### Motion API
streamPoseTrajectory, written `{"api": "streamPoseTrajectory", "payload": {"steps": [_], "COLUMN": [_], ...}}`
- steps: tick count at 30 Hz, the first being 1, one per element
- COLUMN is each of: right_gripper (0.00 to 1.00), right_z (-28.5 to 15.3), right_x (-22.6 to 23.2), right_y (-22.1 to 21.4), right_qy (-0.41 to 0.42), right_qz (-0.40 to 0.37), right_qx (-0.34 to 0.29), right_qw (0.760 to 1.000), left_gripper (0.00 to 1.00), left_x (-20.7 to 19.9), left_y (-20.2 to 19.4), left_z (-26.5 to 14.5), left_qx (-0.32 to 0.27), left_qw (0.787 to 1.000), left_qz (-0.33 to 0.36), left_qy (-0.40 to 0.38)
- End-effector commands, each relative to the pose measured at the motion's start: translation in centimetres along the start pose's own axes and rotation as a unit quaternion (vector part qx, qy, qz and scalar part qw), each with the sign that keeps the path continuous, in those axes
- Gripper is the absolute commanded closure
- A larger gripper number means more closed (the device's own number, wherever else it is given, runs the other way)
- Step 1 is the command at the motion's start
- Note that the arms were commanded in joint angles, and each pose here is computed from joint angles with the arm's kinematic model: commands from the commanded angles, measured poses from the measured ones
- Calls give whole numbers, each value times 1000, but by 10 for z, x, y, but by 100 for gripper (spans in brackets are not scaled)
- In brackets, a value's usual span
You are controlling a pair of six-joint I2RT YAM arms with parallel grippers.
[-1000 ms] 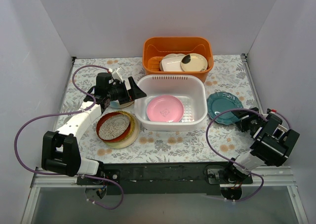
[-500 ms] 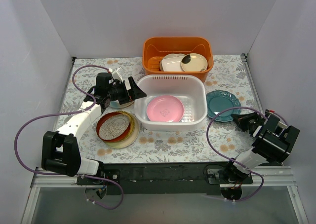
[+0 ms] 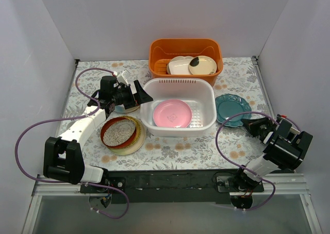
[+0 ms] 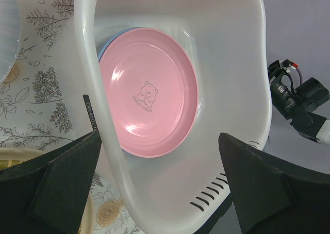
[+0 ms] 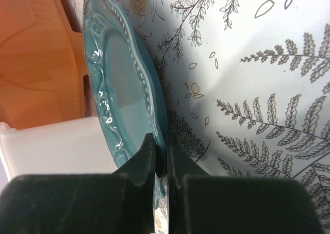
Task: Place the plates into the plastic bin on the countertop
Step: Pick up the plate at the center of the board, then place the plate in the plastic bin.
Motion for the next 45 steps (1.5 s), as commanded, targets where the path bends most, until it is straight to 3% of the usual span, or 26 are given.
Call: {"api": "streamPoseTrajectory", "payload": {"steps": [1, 33, 45], "right_gripper": [99, 99, 99], "right_z": [0, -77, -117], "right_x": [-6, 113, 167], "right_y": [-7, 52, 78], "right_qy": [-16, 74, 102], "right_qz": [-11, -113, -172], "right_qx": [3, -129, -195], "right_qw": [1000, 982, 960], "left_gripper": [2, 2, 2], "left_x": [-12, -35, -29], "left_y": [2, -1, -7], "left_z": [-5, -30, -24], "left_qx": [-4, -6, 7], "left_qw": [999, 996, 996], "left_qz": [20, 69, 52], "left_qy": [-27, -59, -72]}}
Point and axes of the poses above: each gripper's point midway between its finger pads, its own z axis out along the fingers, its own x axis along the line the jaws close on, y = z × x, the point moved 6 cm from there along -z, back along the fingers, and after that the axes turned 12 degrees about -z, right-handed, at the moved point
